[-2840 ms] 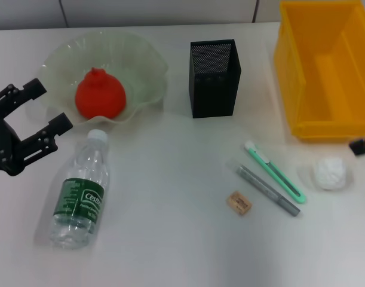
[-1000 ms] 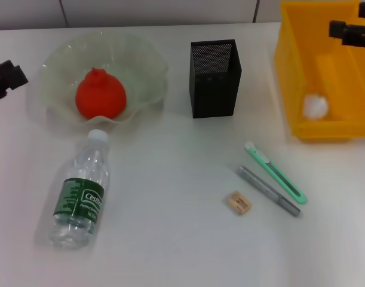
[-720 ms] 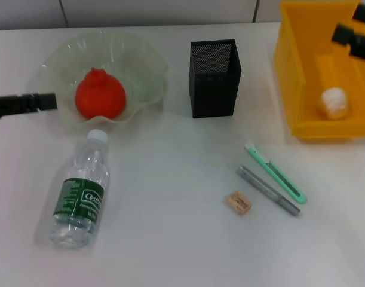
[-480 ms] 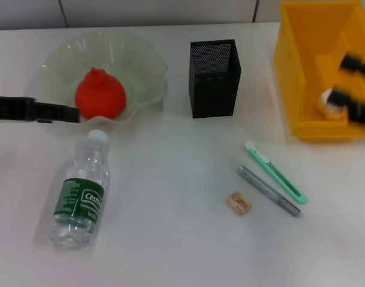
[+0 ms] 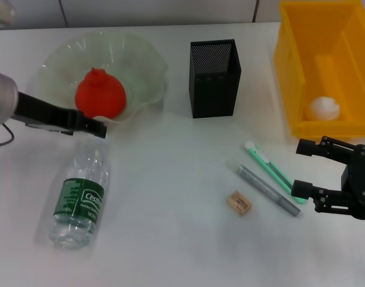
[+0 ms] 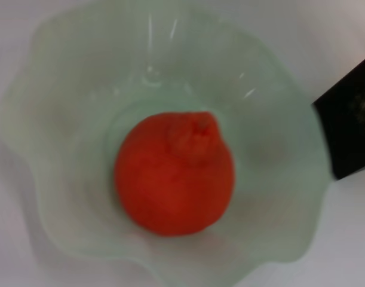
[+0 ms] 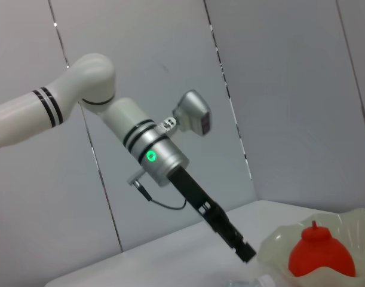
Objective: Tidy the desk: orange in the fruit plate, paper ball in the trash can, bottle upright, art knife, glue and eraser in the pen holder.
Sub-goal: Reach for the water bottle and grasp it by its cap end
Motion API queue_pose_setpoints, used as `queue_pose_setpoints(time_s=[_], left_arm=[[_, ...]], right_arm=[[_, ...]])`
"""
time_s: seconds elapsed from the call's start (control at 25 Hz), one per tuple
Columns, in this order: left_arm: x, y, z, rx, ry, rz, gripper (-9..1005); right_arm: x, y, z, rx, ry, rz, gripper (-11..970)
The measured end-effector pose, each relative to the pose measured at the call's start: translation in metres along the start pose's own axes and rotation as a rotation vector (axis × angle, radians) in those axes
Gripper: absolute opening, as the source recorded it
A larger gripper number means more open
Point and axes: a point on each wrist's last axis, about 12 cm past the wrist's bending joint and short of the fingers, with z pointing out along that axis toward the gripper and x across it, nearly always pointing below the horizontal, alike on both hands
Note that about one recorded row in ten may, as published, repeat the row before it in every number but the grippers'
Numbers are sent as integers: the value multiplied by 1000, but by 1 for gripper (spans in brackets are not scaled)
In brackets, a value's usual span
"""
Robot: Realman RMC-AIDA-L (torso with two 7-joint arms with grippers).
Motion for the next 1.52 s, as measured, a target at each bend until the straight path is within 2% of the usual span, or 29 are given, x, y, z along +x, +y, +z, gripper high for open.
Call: queue_pose_setpoints(time_s=[0.28,0.8,1.0,1.16,1.28,1.44,1.52], left_arm=[[5,-3,29,-52,47,17,779],[7,-23,50,-77,58,137,779],[11,-34,43,-62,37,204,612],[22,-44,21,16,-38,304,510],[30,-45,11,53,-79,329,435],[35,-42,3,46,-102,363,337],[34,-44,-1,50,-101,385,224]], right_arm=[[5,3,-2,7,-8,-1,833],[7,4,-9,41,-18,6,833],[7,4,-11,49,-20,9,833],[8,5,-15,63,-30,10,833],[6,6,-18,74,-52,7,833],[3,7,-18,60,-71,2,833],[1,6,-17,53,-74,3,833]])
